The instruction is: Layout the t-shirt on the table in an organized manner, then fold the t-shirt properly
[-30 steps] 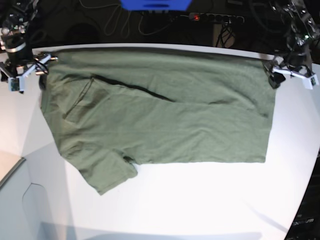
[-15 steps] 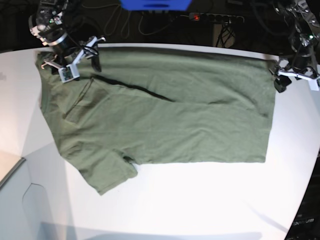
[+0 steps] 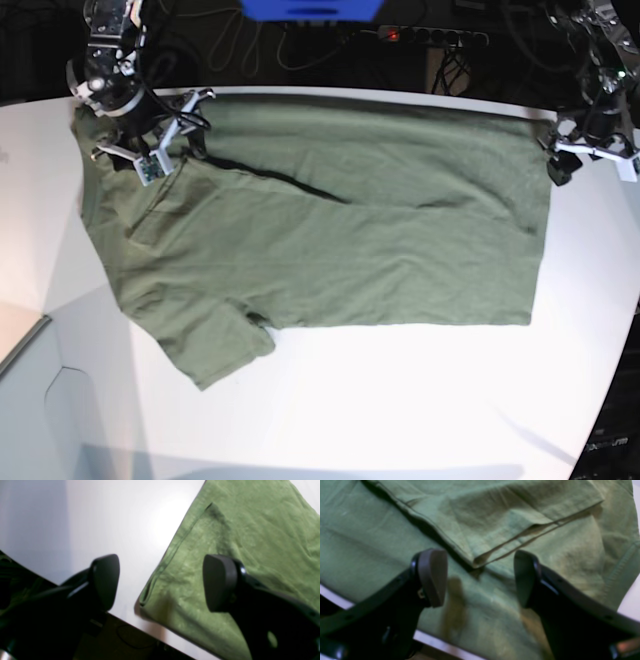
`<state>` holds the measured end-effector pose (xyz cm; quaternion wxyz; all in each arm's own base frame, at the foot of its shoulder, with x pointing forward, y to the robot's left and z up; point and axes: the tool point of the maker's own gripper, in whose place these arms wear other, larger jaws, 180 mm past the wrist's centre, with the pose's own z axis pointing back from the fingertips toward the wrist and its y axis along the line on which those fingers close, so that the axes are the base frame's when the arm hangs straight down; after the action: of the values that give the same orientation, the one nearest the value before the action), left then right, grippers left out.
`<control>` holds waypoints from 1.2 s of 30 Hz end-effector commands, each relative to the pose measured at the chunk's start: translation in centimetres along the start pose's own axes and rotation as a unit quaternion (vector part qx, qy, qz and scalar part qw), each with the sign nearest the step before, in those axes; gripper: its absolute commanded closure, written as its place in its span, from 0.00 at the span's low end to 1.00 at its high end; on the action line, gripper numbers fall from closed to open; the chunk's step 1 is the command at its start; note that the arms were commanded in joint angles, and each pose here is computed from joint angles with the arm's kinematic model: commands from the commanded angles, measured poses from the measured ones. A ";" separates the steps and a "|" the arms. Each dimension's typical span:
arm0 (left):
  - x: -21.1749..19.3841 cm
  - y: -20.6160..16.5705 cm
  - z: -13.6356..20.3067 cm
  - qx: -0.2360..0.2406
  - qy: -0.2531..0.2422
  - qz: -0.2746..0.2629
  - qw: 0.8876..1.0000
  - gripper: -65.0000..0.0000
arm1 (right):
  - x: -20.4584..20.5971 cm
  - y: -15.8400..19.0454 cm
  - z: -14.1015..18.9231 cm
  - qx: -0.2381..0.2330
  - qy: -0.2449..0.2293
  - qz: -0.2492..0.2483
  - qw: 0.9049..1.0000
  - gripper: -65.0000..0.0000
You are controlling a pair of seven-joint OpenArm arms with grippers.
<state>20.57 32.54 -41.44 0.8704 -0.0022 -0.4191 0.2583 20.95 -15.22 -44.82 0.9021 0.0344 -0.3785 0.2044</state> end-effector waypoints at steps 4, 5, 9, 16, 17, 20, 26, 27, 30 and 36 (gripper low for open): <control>1.6 -0.1 0.1 -0.004 -0.025 -0.004 1.000 0.23 | 1.6 0.7 -0.3 0.012 -0.024 0.013 1.000 0.48; 1.7 -0.1 0.1 -0.005 -0.026 -0.004 1.000 0.23 | 1.7 0.9 -0.3 0.014 -0.024 0.013 1.000 0.48; 1.7 -0.1 0.1 -0.005 -0.026 -0.004 1.000 0.23 | 2.1 0.7 -0.5 0.012 -0.027 0.015 0.999 0.49; 1.7 -0.1 0.1 -0.005 -0.027 -0.004 1.000 0.23 | 1.4 0.7 -1.7 0.019 -0.017 0.000 1.000 0.50; 1.7 -0.1 0.1 -0.005 -0.027 -0.004 1.000 0.23 | 1.4 0.7 -1.7 0.019 -0.017 0.000 1.000 0.52; 1.7 -0.1 0.1 -0.005 -0.027 -0.004 1.000 0.23 | 1.6 0.7 -1.8 0.020 -0.020 0.001 1.000 0.63; 1.8 -0.1 0.1 -0.005 -0.028 -0.004 1.000 0.23 | 2.0 0.5 -1.8 0.018 -0.024 0.003 1.000 0.91; 1.8 -0.1 0.1 -0.005 -0.028 -0.004 1.000 0.23 | 2.1 0.6 -1.8 0.018 -0.026 0.003 0.999 0.93; 1.8 -0.1 0.1 -0.005 -0.028 -0.004 1.000 0.23 | 3.4 0.0 -2.2 0.013 -0.039 0.008 0.999 0.92; 1.8 -0.1 0.1 -0.005 -0.028 -0.004 1.000 0.23 | 5.4 -0.7 -3.1 0.005 -0.039 0.066 0.997 0.92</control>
<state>20.75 32.52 -41.33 0.8687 -0.0034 -0.4224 0.2589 25.65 -13.15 -44.53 0.8809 0.0235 -0.3877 0.2704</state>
